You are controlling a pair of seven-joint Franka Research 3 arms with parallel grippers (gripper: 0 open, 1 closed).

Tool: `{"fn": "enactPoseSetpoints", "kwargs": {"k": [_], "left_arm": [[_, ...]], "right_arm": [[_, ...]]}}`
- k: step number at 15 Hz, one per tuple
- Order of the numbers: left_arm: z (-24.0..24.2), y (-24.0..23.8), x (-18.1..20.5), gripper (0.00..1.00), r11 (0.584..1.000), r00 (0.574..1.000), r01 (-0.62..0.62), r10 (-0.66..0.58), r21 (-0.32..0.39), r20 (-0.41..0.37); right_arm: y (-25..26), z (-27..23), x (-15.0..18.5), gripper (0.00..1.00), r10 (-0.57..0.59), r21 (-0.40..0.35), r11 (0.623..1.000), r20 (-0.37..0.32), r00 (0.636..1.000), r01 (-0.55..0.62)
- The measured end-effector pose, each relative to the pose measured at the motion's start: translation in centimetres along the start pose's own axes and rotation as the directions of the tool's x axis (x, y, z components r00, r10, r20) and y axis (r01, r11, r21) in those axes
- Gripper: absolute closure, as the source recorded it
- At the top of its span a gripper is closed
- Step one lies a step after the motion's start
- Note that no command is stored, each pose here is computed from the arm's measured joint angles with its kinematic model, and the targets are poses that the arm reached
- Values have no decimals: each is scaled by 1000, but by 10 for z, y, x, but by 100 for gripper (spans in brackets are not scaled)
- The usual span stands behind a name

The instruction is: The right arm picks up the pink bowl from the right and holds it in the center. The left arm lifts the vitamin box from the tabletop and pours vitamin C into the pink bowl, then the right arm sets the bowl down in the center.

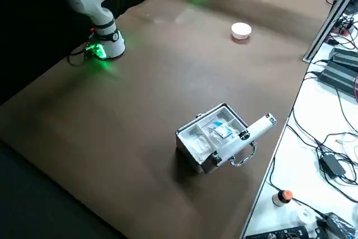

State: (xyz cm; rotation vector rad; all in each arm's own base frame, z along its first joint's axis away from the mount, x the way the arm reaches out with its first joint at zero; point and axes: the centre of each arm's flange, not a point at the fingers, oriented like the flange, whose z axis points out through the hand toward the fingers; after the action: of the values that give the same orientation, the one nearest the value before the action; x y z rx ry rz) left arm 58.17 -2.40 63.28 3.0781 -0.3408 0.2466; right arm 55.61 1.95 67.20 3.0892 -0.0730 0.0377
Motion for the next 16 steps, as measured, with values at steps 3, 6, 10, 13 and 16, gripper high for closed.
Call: {"fn": "enactPoseSetpoints", "kwargs": {"k": [3, 6, 10, 13, 16], "left_arm": [[0, 0, 0, 0, 986, 986, 164, -164, 0, 0], [2, 0, 0, 0, 973, 973, 230, -230, -1, 5], [7, -3, -1, 0, 958, 957, 288, -288, 12, 31], [9, -2, -4, 0, 951, 949, 310, -310, 16, 57], [10, -4, -6, 0, 947, 944, 321, -322, 23, 72]], "right_arm": [[-1, 0, 0, 1, -3, 0, 1000, 0, 1000, 3], [-1, 0, 0, 1, -5, -1, 1000, 0, 1000, 5], [-3, 0, 0, 1, -11, -2, 1000, 2, 1000, 11], [-3, 0, -1, 1, -12, -3, 1000, 2, 1000, 12], [-2, 0, 0, 1, -10, -6, 1000, 2, 1000, 10]]}}
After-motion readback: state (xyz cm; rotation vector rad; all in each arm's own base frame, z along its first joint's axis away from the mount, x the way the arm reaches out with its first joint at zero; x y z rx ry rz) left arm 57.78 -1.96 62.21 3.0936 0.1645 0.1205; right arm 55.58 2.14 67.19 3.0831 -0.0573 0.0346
